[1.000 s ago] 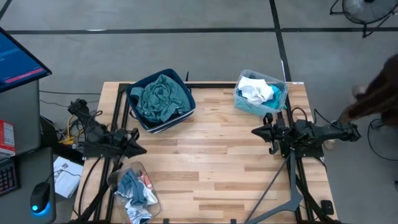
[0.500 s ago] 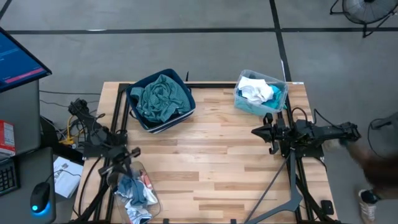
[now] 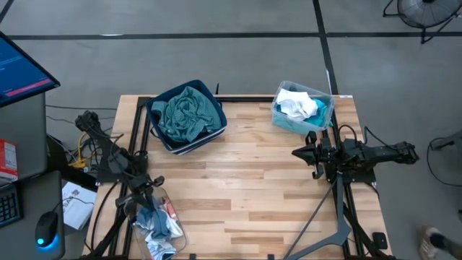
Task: Pick & Place Cloths
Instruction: Return to Home Position
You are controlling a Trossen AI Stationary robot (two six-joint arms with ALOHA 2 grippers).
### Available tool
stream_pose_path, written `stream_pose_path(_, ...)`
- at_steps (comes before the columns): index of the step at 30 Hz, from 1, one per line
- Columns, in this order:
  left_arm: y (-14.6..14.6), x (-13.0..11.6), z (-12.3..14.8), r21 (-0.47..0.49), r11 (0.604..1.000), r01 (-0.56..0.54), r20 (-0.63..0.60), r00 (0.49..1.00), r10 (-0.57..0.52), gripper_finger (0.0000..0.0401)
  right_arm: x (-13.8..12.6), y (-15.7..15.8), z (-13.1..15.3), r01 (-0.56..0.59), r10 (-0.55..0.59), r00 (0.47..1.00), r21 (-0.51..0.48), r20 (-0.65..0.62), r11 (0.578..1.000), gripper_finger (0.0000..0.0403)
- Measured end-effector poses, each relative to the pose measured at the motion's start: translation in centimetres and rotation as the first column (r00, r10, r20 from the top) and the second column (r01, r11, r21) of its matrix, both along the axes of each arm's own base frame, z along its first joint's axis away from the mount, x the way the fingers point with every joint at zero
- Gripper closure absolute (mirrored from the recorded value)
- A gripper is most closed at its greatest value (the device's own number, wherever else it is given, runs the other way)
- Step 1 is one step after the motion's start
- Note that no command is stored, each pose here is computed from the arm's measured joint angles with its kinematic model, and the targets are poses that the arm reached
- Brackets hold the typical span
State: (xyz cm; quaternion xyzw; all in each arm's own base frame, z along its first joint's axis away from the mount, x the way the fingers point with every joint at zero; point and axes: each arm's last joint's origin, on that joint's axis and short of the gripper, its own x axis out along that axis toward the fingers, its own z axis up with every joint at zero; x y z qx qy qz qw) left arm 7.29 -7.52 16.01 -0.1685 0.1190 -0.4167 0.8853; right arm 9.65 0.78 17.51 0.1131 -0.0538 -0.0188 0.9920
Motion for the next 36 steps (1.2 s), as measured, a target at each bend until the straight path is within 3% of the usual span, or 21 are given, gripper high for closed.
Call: stream_pose_path(36, -0.19, 0.22, -0.13, 0.015, 1.000, -0.005, -0.012, 1.000, 0.005, 0.0399, 0.01, 0.00, -0.03, 0.000, 0.000, 1.000, 0.000, -0.001, 1.000, 0.0386)
